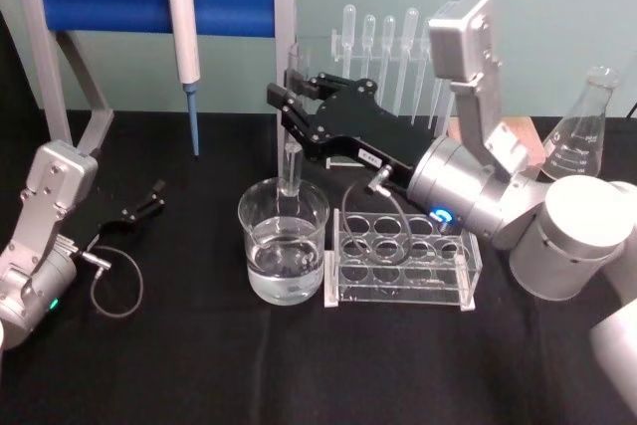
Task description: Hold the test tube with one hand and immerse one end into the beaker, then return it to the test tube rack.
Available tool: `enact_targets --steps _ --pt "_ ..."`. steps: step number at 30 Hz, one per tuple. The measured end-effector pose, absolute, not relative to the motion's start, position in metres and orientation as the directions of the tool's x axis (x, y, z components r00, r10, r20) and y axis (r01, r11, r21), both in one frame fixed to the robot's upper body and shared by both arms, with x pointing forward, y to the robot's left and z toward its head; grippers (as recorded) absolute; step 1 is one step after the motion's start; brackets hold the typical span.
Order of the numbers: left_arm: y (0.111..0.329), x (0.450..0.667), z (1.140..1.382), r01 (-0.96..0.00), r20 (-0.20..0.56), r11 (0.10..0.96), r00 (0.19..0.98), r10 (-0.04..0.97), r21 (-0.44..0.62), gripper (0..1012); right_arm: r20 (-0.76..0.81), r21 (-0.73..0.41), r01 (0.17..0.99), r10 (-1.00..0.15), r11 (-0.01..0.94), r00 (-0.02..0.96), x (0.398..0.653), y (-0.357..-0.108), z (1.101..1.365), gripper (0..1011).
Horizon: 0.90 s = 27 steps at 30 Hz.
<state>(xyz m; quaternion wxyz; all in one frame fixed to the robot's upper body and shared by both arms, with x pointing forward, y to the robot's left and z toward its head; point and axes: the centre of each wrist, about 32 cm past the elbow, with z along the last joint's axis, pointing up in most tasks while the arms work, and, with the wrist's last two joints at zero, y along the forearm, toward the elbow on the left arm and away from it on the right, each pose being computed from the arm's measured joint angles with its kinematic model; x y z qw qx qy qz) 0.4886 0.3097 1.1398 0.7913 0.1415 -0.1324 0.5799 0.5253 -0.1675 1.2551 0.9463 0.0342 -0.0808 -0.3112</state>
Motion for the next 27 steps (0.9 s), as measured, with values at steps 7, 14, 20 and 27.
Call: enact_targets --steps 7,14,20,27 --pt "0.310 0.489 1.140 -0.955 0.374 0.287 0.292 0.880 0.070 1000 0.095 0.075 0.579 -0.584 0.812 0.806 0.535 -0.159 1.227 228" --pt "0.310 0.489 1.140 -0.955 0.374 0.287 0.292 0.880 0.070 1000 0.078 0.019 0.578 -0.578 0.815 0.812 0.533 -0.158 1.201 228" --pt "0.310 0.489 1.140 -0.955 0.374 0.287 0.292 0.880 0.070 1000 0.059 -0.009 0.580 -0.578 0.815 0.814 0.528 -0.159 1.185 228" --pt "0.310 0.489 1.140 -0.955 0.374 0.287 0.292 0.880 0.070 1000 0.061 -0.015 0.581 -0.579 0.814 0.813 0.525 -0.159 1.182 228"
